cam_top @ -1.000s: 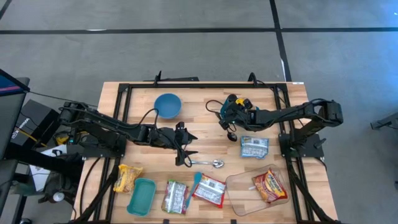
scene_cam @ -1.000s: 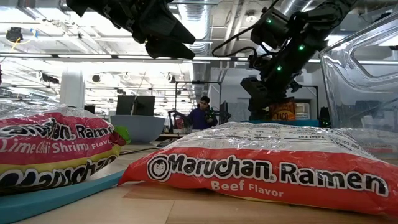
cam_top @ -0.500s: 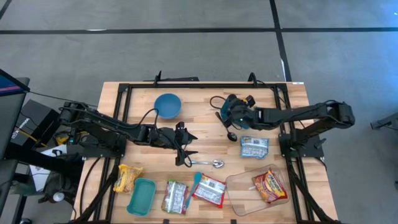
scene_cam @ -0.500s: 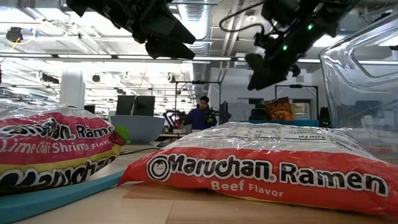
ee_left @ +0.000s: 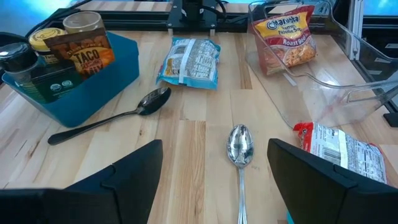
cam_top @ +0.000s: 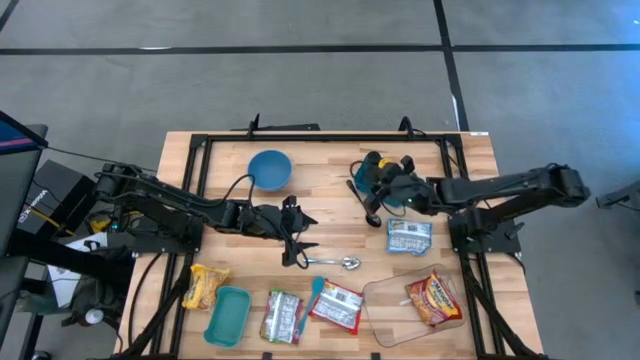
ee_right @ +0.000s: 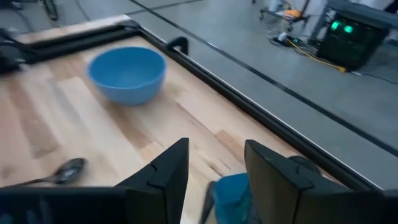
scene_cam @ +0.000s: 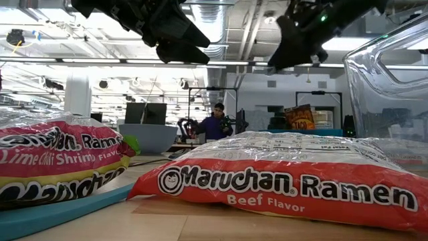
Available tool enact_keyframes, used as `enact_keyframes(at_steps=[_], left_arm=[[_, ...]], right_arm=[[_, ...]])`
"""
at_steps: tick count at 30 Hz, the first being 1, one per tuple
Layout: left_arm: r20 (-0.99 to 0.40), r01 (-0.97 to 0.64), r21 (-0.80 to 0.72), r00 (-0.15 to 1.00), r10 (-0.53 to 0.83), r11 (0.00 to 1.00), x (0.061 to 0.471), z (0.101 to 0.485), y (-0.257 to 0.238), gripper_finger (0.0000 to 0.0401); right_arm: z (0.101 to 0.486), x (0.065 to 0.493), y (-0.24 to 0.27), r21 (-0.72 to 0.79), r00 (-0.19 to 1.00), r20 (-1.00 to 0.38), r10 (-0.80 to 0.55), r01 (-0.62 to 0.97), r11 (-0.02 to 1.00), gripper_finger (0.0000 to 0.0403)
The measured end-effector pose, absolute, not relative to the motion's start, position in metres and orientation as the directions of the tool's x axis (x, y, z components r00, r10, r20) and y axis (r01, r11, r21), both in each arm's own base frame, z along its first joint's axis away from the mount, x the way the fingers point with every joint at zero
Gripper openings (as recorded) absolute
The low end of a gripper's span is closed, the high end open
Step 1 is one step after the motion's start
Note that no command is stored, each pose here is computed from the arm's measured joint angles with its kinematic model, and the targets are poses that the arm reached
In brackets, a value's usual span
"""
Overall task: Pick & Place Food Item
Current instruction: Put the left black spoon into the green bin
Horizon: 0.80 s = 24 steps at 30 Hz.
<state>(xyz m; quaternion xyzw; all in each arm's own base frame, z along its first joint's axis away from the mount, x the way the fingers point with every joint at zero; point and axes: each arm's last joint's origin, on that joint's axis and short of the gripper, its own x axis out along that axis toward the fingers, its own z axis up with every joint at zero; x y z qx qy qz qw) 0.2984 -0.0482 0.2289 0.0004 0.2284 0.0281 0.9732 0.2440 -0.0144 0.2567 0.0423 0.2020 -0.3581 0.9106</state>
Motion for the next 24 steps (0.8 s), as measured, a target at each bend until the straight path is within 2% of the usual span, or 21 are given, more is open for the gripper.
enact_keyframes(at_steps=[9, 16, 20, 24], left_arm=[[-0.449, -0.060, -0.003, 0.892, 0.052, 0.998, 0.298, 0.228, -0.048, 0.0285], [-0.448, -0.060, -0.003, 0.892, 0.052, 0.998, 0.298, 0.229, -0.048, 0.0285], [-0.448, -0.061, -0.003, 0.892, 0.053, 0.998, 0.298, 0.229, -0.048, 0.0285], [-0.448, -0.061, -0.003, 0.892, 0.053, 0.998, 0.298, 0.229, -0.048, 0.0285]], right_arm=[[0.260, 0.234, 0.012, -0.072, 0.730, -0.428, -0.533, 0.561, 0.825, 0.0150], [0.257, 0.232, 0.028, 0.022, 0.784, -0.491, -0.380, 0.447, 0.894, 0.0150], [0.249, 0.227, 0.033, 0.075, 0.756, -0.579, -0.305, 0.422, 0.904, 0.0150], [0.238, 0.217, 0.036, 0.137, 0.668, -0.712, -0.216, 0.434, 0.890, 0.0150]])
